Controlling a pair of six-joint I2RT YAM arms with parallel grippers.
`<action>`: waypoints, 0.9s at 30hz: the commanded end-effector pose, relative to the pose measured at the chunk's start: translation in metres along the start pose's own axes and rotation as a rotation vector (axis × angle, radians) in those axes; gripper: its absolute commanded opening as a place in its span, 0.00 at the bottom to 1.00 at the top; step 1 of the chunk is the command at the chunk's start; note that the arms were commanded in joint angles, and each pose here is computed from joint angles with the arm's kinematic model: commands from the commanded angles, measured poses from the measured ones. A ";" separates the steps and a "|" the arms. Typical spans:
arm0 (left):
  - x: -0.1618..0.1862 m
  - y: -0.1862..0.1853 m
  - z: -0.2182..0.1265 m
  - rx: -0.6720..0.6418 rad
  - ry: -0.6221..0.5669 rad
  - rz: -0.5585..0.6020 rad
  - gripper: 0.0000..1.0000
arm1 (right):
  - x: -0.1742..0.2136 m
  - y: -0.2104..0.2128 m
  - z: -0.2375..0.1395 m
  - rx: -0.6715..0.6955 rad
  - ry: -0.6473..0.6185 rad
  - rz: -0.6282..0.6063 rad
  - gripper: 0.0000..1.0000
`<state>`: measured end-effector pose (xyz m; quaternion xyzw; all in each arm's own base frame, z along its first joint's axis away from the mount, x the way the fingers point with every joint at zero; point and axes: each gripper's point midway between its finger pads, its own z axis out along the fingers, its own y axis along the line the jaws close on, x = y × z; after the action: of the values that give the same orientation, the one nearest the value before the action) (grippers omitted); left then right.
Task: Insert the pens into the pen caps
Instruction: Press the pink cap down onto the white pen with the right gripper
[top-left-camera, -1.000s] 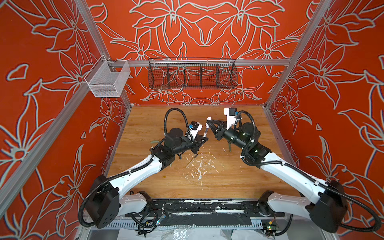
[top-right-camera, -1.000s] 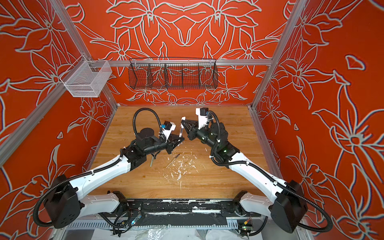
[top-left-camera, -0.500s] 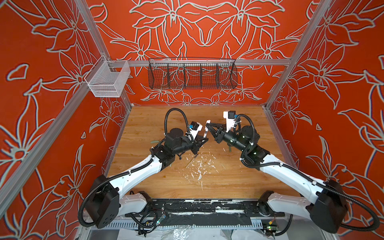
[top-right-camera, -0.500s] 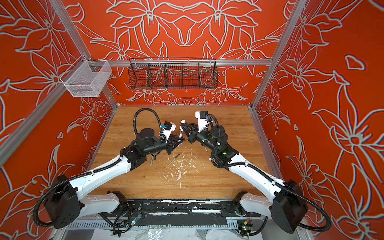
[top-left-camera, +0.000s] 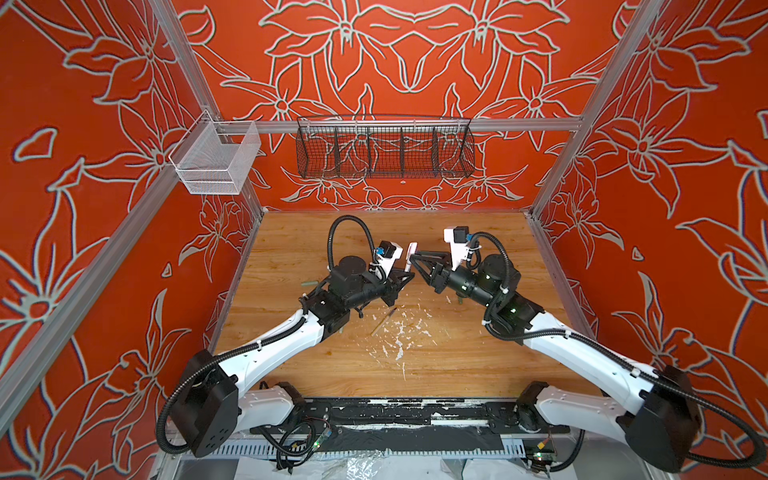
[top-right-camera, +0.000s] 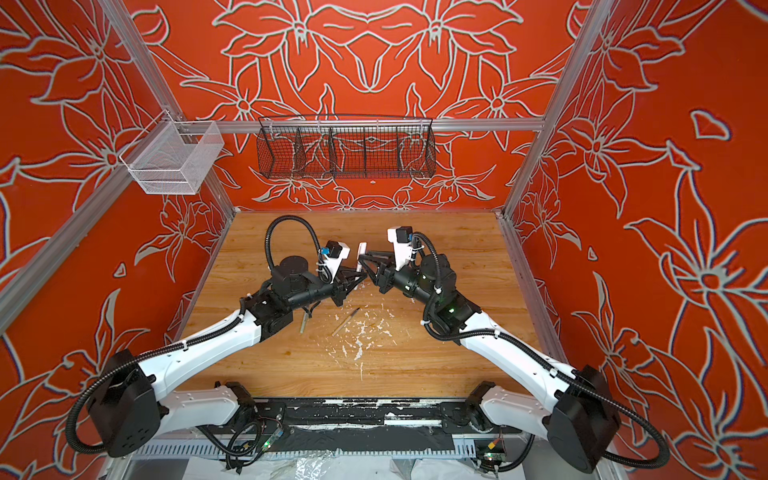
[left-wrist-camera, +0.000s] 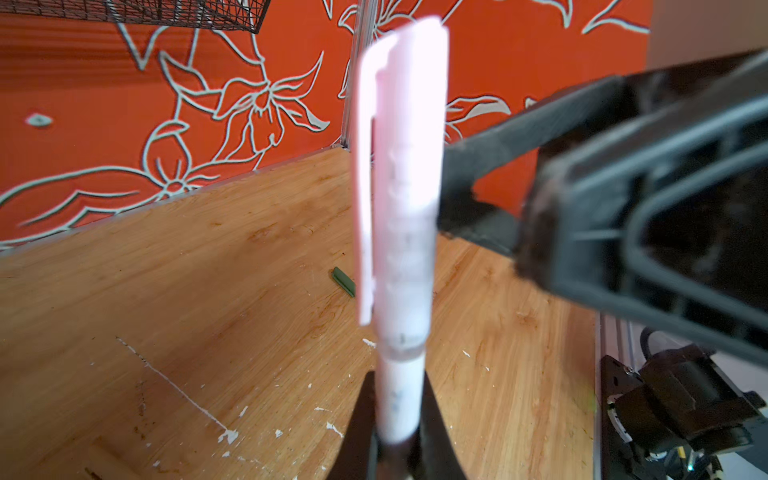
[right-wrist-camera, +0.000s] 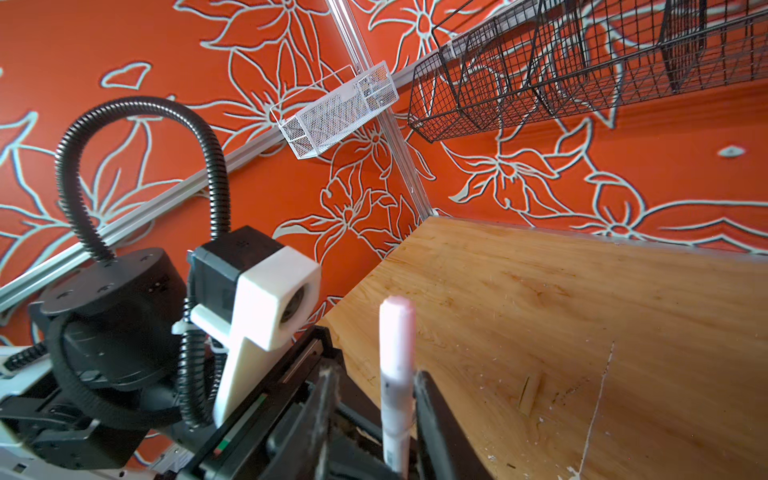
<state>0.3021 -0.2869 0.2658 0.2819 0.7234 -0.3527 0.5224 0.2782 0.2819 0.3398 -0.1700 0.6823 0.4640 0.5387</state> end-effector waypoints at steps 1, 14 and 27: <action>-0.015 0.001 -0.006 -0.026 -0.035 0.048 0.00 | -0.009 0.008 -0.010 0.010 0.007 -0.030 0.37; -0.015 0.022 -0.014 -0.165 0.009 0.187 0.00 | -0.043 0.000 0.003 0.144 0.105 -0.063 0.39; -0.019 0.016 -0.012 -0.134 0.004 0.102 0.00 | -0.031 -0.009 0.039 0.123 0.173 0.052 0.34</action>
<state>0.3146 -0.2669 0.2659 0.2905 0.7438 -0.2631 0.5415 0.3176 0.2983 0.3581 -0.1706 0.7575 0.4019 0.4853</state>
